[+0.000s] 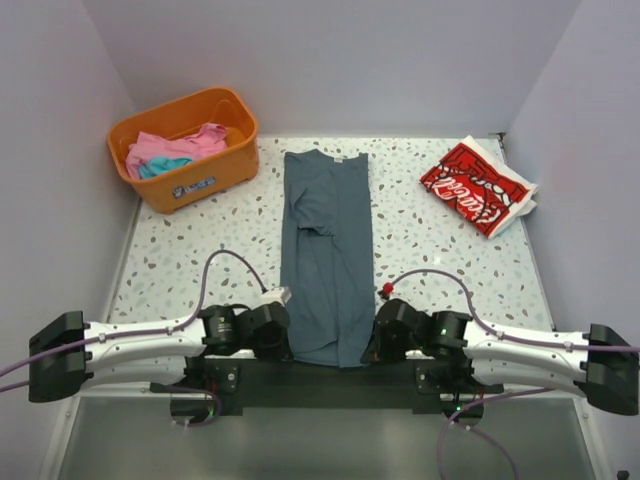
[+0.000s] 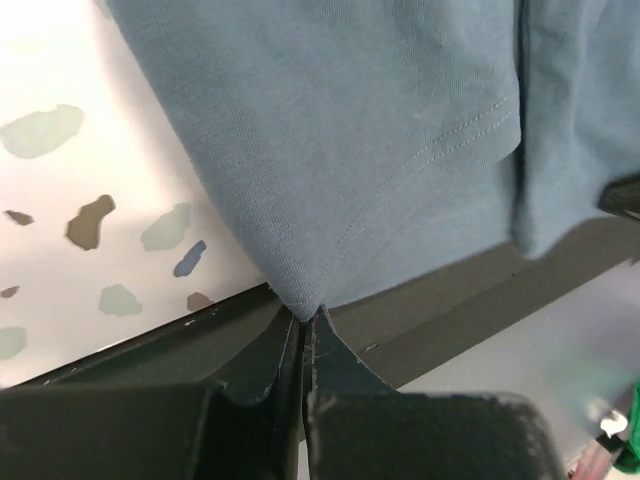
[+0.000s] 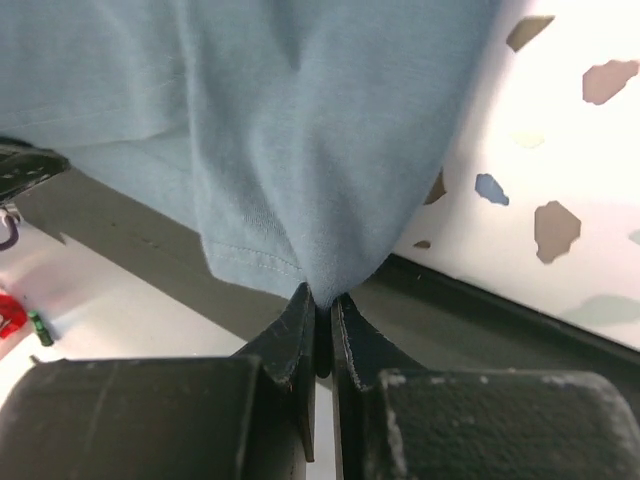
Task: Fold and stack the t-shirts
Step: Fold the tshirt
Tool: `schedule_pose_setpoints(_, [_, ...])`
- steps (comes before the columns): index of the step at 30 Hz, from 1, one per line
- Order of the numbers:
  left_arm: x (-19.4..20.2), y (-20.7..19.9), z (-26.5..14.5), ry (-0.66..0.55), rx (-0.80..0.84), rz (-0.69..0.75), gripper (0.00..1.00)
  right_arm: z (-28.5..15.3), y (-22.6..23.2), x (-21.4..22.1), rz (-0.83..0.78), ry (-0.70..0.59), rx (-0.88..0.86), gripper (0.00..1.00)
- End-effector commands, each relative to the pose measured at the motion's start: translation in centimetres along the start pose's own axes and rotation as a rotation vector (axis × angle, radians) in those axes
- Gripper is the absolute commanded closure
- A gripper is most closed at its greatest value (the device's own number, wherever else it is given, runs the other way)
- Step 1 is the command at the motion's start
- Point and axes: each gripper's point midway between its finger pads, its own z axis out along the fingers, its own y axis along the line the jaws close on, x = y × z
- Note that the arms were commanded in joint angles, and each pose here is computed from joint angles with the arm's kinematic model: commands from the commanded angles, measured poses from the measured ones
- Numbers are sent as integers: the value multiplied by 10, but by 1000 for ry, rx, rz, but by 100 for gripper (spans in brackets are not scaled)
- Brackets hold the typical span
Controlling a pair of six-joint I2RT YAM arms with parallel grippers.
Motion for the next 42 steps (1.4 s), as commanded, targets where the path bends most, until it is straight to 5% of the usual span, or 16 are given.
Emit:
schedule_pose_setpoints(1, [-17, -20, -10, -60, 20, -16, 100, -19, 13, -15, -56, -61, 17, 100])
schedule_pose_setpoints(8, [-80, -20, -20, -220, -133, -13, 100, -37, 36, -88, -116, -309, 94, 100])
schedule_pose_setpoints(16, [-176, -36, -23, -389, -116, 14, 100, -48, 80, -175, -166, -497, 98, 100])
schedule_pose_setpoints(21, [-220, -34, -14, -405, -166, 33, 100, -54, 100, -225, -152, -585, 124, 100])
schedule_pose_setpoints(42, [-318, 1, 15, -461, -362, -60, 100, -16, 66, -325, -80, -597, 293, 100])
